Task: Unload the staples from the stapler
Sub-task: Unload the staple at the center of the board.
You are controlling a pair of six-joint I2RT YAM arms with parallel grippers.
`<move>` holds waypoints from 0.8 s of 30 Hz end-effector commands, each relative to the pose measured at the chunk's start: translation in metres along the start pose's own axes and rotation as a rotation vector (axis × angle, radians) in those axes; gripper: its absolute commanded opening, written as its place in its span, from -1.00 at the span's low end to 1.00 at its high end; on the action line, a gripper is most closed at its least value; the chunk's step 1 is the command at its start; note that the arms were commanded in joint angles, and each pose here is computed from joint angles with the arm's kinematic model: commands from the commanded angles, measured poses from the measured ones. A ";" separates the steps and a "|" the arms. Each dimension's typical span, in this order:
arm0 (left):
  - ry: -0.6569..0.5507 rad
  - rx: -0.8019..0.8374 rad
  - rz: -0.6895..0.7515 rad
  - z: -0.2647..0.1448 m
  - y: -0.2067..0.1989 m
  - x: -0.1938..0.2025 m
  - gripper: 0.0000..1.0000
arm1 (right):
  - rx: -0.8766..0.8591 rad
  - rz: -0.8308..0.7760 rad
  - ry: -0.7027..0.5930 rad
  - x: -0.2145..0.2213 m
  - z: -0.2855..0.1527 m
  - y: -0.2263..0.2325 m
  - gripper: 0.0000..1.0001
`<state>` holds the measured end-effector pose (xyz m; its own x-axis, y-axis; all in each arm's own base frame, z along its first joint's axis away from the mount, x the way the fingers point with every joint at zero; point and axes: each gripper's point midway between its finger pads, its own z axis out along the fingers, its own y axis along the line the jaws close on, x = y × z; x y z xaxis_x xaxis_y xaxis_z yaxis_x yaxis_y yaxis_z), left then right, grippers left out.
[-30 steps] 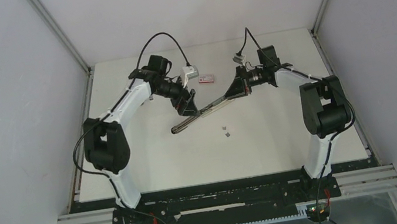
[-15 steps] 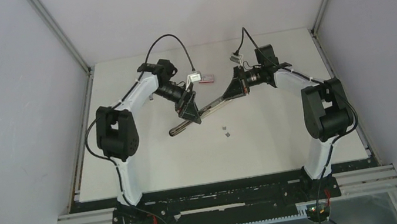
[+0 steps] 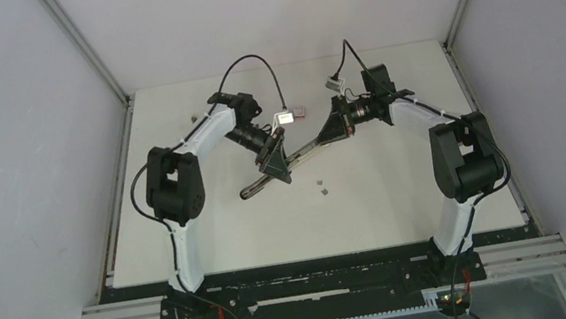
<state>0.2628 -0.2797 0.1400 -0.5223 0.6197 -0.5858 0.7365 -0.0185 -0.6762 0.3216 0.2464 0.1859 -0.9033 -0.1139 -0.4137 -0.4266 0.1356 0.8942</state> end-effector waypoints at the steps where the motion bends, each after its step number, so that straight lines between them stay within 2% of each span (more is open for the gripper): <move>1: -0.058 0.039 0.050 -0.004 -0.014 -0.018 0.32 | -0.078 -0.115 0.009 -0.004 -0.004 0.034 -1.00; 6: -0.058 0.040 0.044 -0.004 -0.014 -0.018 -0.07 | -0.079 -0.121 0.012 -0.003 -0.004 0.034 -1.00; 8: -0.058 0.043 0.035 -0.004 -0.013 -0.018 -0.11 | -0.080 -0.126 0.014 -0.002 -0.004 0.034 -1.00; 12: -0.066 0.053 0.020 -0.002 -0.013 -0.018 -0.35 | -0.073 -0.134 0.017 0.000 -0.002 0.032 -0.97; 15: -0.063 0.049 0.018 -0.003 -0.012 -0.018 -0.57 | -0.065 -0.133 0.013 -0.001 -0.002 0.030 -0.51; 17: -0.062 0.045 0.010 -0.004 -0.010 -0.017 -0.67 | -0.061 -0.129 0.010 -0.001 -0.003 0.028 -0.30; 24: -0.026 0.015 -0.045 -0.005 0.003 -0.005 -0.93 | -0.028 -0.111 -0.020 -0.008 -0.012 0.016 0.08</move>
<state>0.2655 -0.2764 0.1297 -0.5474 0.6223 -0.5595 0.7137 -0.0019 -0.7005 0.3149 0.2448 0.1900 -0.8932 -0.1310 -0.4302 -0.4436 0.0994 0.8907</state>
